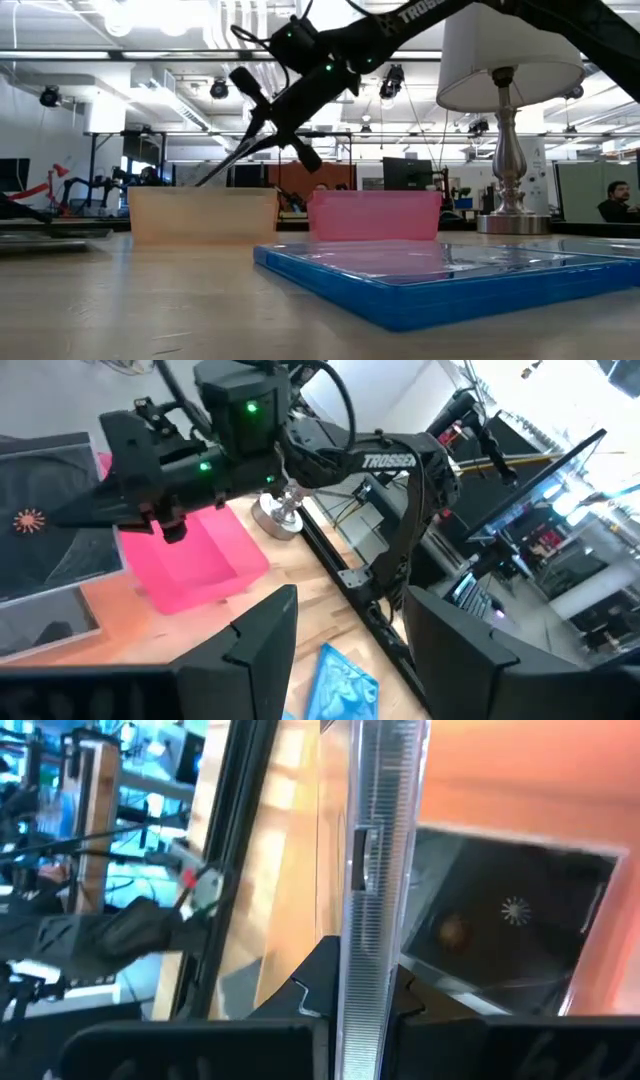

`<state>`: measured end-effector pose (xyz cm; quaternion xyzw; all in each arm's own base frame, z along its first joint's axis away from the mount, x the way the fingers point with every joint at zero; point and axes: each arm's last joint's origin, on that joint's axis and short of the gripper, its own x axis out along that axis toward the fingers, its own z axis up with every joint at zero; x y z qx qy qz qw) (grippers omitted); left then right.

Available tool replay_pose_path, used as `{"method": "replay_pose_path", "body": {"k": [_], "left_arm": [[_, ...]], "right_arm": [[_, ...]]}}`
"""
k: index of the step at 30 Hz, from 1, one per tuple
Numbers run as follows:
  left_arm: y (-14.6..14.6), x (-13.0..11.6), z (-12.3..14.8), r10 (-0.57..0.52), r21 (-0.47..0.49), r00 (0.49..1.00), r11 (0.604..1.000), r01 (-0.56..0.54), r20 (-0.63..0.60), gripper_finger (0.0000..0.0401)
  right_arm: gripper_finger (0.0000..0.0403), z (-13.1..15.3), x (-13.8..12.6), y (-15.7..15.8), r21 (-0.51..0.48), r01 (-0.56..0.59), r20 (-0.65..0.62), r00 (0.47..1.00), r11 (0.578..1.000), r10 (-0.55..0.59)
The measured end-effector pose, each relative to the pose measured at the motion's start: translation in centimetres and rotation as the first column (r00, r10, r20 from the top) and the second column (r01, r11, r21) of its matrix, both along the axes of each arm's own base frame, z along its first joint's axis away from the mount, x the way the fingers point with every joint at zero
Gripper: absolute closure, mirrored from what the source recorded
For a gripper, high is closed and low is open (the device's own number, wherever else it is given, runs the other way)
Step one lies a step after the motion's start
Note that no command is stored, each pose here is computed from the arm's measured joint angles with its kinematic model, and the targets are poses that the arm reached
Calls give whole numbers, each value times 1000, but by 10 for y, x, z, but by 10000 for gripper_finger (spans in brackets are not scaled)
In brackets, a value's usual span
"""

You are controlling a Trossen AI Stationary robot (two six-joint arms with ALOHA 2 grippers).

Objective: Pick & place jewel cases by type
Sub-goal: Put the bottom black CD case into the orange bin, then put the middle blue CD case into the pink bin

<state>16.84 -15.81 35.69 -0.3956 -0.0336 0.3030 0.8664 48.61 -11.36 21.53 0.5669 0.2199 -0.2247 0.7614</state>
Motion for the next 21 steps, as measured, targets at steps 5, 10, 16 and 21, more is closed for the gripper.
{"method": "replay_pose_path", "body": {"k": [5,10,16,21], "left_arm": [[0,0,0,-7,38,1000,999,8,-26,234],[1,-1,-1,-9,50,999,999,11,-40,234],[0,-1,-2,-33,19,997,999,35,-71,234],[-1,0,-4,-43,14,995,999,45,-91,234]], "right_arm": [[384,-14,13,1,-1,-64,-5,998,998,64],[331,-37,30,3,93,-102,-67,992,990,109],[243,-21,29,4,0,-168,-222,961,986,164],[192,4,16,4,-157,-293,-390,896,943,213]]}}
